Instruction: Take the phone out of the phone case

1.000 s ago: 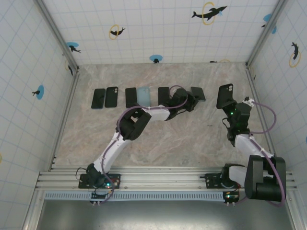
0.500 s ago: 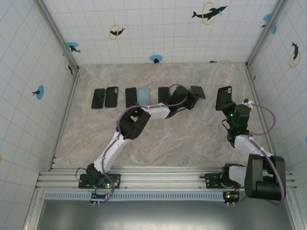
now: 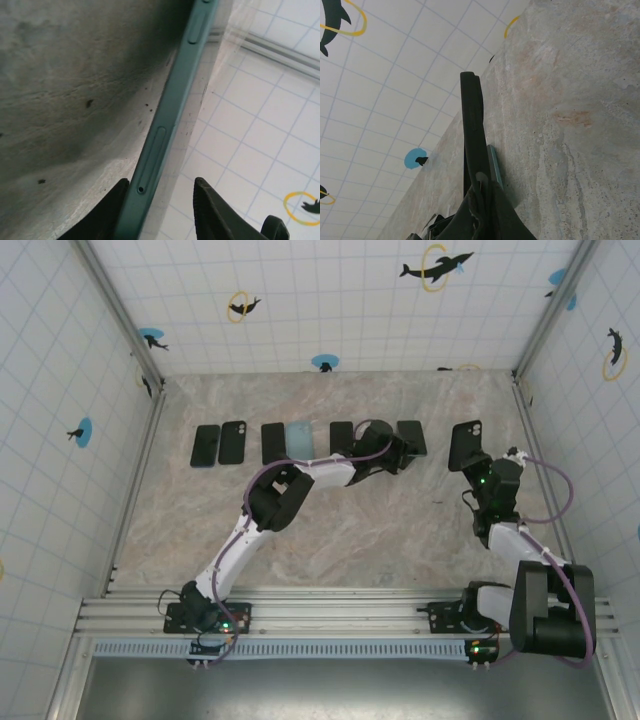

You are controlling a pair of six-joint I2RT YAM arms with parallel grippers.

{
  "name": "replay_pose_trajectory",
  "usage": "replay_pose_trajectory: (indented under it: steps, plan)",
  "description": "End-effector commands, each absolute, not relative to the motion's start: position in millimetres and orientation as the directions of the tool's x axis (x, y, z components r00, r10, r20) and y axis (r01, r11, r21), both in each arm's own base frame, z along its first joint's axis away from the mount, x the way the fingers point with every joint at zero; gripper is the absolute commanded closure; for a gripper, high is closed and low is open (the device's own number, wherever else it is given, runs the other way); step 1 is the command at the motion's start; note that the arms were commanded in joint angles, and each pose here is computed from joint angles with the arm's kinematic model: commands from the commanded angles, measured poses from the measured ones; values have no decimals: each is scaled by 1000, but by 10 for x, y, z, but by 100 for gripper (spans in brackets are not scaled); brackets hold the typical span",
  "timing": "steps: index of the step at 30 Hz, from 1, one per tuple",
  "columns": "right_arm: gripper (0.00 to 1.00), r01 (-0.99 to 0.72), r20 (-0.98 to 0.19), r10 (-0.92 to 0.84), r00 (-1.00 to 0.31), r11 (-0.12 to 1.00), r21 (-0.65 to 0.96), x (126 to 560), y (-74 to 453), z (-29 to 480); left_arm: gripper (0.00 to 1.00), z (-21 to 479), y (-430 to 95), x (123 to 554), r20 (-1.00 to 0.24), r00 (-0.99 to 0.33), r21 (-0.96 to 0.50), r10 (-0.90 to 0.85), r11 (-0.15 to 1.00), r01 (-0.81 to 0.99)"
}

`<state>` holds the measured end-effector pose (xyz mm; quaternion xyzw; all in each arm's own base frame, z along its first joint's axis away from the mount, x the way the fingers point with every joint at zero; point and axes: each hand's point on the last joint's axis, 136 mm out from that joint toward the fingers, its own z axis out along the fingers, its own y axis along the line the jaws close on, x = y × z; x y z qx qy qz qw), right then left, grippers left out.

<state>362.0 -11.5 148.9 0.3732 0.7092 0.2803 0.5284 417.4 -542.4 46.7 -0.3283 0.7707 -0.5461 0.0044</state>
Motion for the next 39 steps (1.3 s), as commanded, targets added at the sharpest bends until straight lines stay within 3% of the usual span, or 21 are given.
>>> replay_pose_trajectory:
  steps: [1, 16, 39]
  plan:
    - [100, 227, -530, 836, -143, 549, 805, 3613, -142, 1479, 61, 681, -5472, 4134, 369, -785, -834, -498, 195, -516]
    - [100, 235, -522, 839, -150, 543, 806, 3605, -136, 1454, 46, 677, -5466, 3981, 390, -783, -798, -484, 246, -550]
    - [100, 237, -524, 836, -165, 549, 802, 3638, -136, 1425, 42, 790, -5334, 3911, 406, -782, -803, -473, 224, -553]
